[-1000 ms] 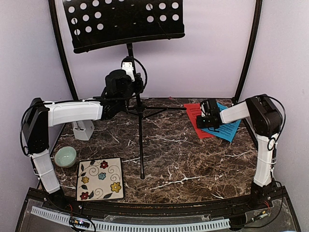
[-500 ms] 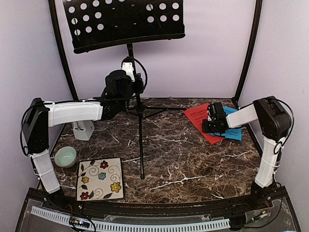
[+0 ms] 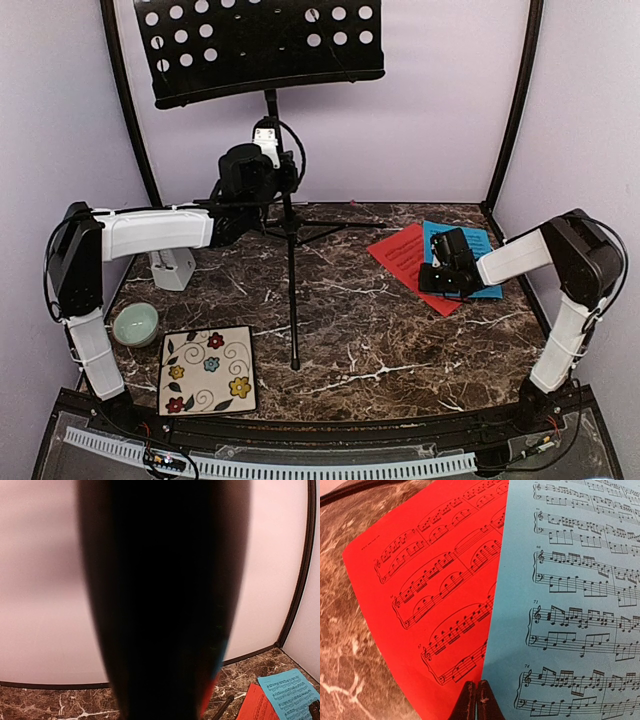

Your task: Set up the instrument practice props

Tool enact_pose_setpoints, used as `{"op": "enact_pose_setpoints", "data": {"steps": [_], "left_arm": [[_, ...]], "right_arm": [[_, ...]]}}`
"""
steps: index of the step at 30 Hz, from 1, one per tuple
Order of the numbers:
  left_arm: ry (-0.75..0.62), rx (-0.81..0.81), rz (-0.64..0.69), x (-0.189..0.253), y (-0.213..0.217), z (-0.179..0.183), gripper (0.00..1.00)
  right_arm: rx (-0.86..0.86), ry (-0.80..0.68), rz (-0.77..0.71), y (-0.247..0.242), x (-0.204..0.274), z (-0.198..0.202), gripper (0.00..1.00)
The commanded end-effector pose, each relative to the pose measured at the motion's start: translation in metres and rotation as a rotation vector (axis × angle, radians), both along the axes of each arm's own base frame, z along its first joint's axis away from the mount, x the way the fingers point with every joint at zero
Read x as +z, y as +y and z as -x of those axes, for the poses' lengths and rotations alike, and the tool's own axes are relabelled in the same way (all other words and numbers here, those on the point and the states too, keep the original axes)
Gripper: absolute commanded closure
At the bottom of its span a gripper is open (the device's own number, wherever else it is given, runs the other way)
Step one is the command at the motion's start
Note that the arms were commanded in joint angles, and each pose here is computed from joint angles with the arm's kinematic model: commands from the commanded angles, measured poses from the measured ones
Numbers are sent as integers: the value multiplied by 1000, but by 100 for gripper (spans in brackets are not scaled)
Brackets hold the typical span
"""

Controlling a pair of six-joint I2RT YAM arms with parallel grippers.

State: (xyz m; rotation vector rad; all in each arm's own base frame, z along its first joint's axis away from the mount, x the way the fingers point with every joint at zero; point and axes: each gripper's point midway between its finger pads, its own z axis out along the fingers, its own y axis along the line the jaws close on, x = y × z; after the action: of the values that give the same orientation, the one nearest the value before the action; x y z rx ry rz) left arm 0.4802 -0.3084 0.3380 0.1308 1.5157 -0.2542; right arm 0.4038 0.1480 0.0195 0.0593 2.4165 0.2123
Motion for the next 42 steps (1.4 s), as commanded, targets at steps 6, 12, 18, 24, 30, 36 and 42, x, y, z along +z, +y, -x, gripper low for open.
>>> {"op": "enact_pose_setpoints", "data": {"steps": [6,12,18,24,30,36,42], "left_arm": [[-180,-79,254,88,-15,7,100],[-150,-113,253,70,-39,0,100],[-117,-128,241,47,-51,4,100],[-49,-158,225,5,-57,5,100],[28,-193,219,-34,-65,7,100],[93,-255,211,-63,-93,14,100],[108,-279,176,-65,-105,16,100]], "right_arm": [[-16,67,-57,0,-6,57,94],[6,66,-70,1,-4,68,95],[35,44,-89,7,6,72,94],[48,19,-109,13,17,68,94],[63,13,-113,17,20,67,95],[86,-5,-133,24,27,66,94],[134,-60,-169,35,51,61,89]]}}
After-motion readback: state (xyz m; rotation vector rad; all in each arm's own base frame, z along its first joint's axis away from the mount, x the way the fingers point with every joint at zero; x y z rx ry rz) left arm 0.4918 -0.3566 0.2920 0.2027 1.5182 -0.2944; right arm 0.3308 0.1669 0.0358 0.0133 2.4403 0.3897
